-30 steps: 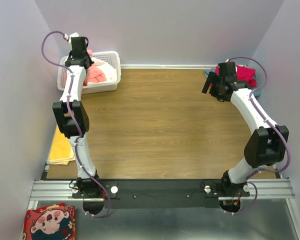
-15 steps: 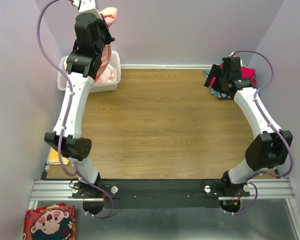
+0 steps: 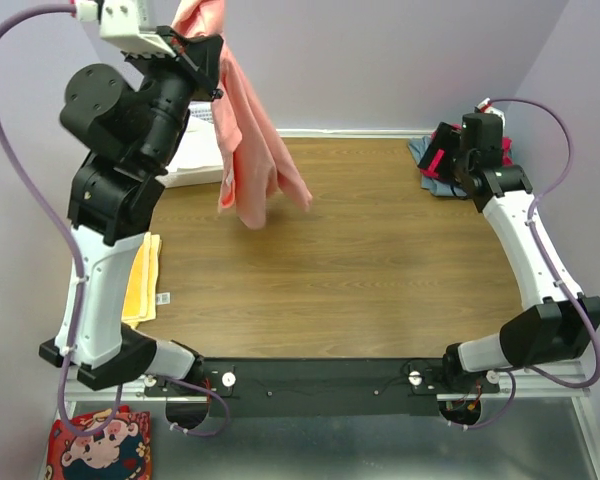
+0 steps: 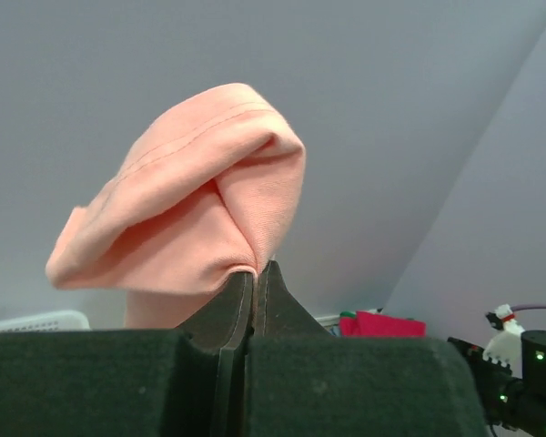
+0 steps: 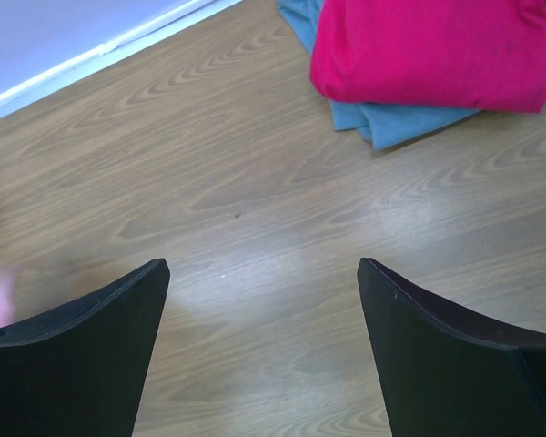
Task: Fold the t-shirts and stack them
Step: Move the tshirt to the center of the board
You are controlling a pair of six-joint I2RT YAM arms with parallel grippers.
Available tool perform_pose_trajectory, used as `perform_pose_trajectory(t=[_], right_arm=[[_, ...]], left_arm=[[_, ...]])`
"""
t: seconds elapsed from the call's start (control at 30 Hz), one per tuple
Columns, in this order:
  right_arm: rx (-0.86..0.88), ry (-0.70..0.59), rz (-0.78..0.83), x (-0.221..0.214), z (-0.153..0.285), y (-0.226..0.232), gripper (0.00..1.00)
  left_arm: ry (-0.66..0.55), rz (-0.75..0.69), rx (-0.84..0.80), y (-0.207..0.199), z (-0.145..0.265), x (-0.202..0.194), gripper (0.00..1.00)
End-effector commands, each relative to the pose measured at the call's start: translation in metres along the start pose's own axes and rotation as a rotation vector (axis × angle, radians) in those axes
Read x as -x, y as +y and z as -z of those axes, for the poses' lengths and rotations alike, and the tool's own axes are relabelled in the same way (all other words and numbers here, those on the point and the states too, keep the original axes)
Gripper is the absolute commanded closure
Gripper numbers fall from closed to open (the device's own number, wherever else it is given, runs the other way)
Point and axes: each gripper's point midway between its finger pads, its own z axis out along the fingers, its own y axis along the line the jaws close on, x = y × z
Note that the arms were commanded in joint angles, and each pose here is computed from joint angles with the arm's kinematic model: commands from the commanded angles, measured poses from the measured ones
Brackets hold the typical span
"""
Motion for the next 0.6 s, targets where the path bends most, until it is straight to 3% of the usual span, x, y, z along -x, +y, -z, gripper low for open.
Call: perform_pose_trajectory(t=[0.0, 0.2, 0.23, 0.3, 0.33, 0.4, 0.43, 0.57], right_arm=[[0.099, 0.038, 0.002, -0.014, 0.012, 0.013, 0.07], [0.232, 0.120, 0.014, -0.047, 0.028, 0.024, 0.07], [0.234, 0.131, 0.010, -0.053, 0.029, 0.022, 0.07], [0.233, 0.155, 0.007, -0.069, 0.032, 0.017, 0.07], [0.236, 0.163, 0.003, -0.073, 0.034, 0.015, 0.07], [0.251, 0.198, 0.002, -0.090, 0.037, 0.012, 0.07], [0.258, 0.213, -0.004, -0.096, 0.038, 0.012, 0.07], [0.317, 0.305, -0.006, -0.133, 0.043, 0.015, 0.09]], left_arm=[[-0.108, 0.032, -0.182, -0.037, 0.029, 0.044, 1.00], [-0.007, 0.098, -0.351, -0.065, 0.036, 0.011, 1.00], [0.068, 0.121, -0.335, -0.061, 0.030, -0.022, 1.00], [0.101, 0.141, -0.304, -0.052, 0.033, -0.043, 1.00], [0.173, 0.145, -0.232, -0.036, 0.027, -0.083, 1.00], [0.216, 0.150, -0.157, -0.018, 0.033, -0.110, 1.00], [0.278, 0.139, -0.048, 0.006, 0.033, -0.150, 1.00], [0.429, 0.150, 0.140, 0.052, 0.054, -0.243, 1.00]])
